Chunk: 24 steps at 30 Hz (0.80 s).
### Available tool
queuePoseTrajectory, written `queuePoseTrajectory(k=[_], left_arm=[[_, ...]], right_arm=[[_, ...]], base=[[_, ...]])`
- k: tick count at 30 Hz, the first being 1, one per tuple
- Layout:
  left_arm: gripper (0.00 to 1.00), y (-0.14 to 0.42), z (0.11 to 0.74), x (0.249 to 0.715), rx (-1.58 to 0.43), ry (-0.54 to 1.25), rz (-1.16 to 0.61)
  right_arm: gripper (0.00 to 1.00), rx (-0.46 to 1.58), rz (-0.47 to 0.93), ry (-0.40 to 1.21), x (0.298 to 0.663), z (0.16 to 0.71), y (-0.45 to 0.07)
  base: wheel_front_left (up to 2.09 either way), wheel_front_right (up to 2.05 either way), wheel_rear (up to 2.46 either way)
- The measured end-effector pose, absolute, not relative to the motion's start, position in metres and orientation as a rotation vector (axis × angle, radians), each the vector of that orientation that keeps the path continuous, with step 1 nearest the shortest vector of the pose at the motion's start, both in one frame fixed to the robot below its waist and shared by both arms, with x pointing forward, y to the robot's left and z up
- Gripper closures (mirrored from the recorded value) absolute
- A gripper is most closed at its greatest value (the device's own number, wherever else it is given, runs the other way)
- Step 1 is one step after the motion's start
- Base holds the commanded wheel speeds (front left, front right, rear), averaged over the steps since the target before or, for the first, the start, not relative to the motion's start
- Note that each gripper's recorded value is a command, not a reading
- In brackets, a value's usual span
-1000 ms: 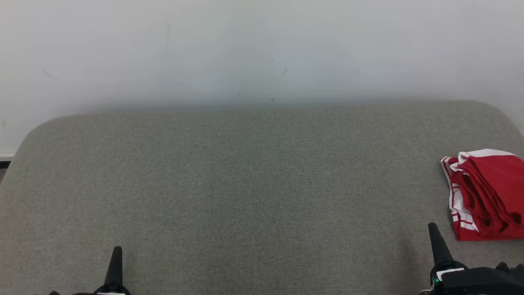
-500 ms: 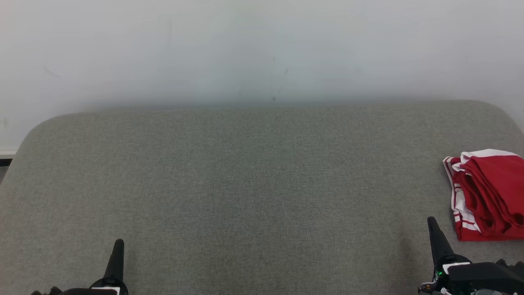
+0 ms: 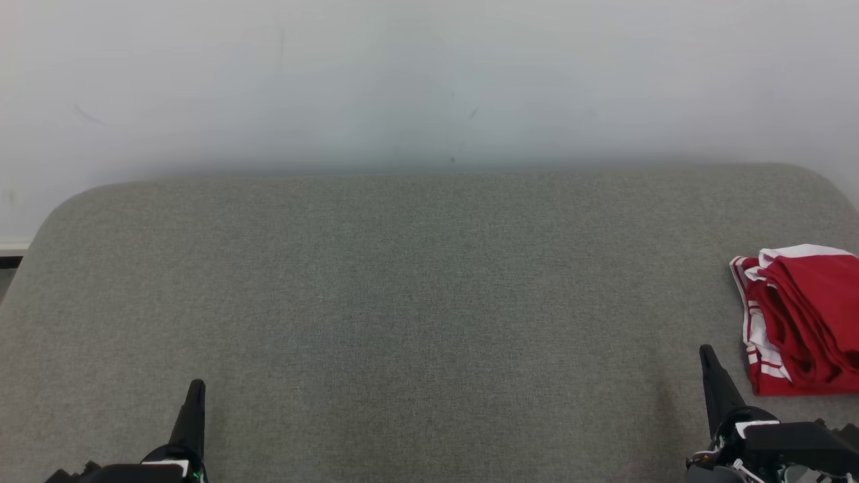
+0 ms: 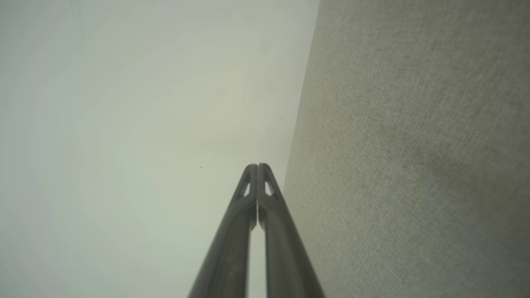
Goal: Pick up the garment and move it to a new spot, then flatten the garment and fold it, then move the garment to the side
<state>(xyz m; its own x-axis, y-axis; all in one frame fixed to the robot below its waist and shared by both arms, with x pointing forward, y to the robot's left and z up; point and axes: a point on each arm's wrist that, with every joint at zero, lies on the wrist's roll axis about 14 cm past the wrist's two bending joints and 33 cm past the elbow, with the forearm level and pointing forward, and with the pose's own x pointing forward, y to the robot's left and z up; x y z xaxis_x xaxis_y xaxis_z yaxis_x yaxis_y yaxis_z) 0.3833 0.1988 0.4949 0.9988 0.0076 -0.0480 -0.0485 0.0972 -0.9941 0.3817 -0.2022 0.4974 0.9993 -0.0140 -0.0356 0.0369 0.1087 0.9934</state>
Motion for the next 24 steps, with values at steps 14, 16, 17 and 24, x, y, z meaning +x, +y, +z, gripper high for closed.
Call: queuePoseTrajectory(k=[14,16,17,24], left_arm=[[1.0,0.1987,0.5026,0.3873,-1.565,0.014,0.012],[1.0,0.1987,0.5037,0.3876,-1.574,0.011,0.006],[1.0,0.1986,0.5038,0.3877,-1.575,0.011,0.006],[1.0,0.1986,0.5039,0.3877,-1.575,0.011,0.005]], right_arm=[[1.0,1.559,-0.008,0.01,0.3874,0.5038,-0.1995],[1.0,1.574,-0.006,0.008,0.3881,0.5046,-0.1994],[1.0,1.575,-0.005,0.007,0.3884,0.5051,-0.1995],[1.0,1.575,-0.005,0.007,0.3884,0.5051,-0.1995]], base=[[0.0,0.0,0.0],[0.0,0.0,0.0],[0.0,0.0,0.0],[0.0,0.0,0.0]])
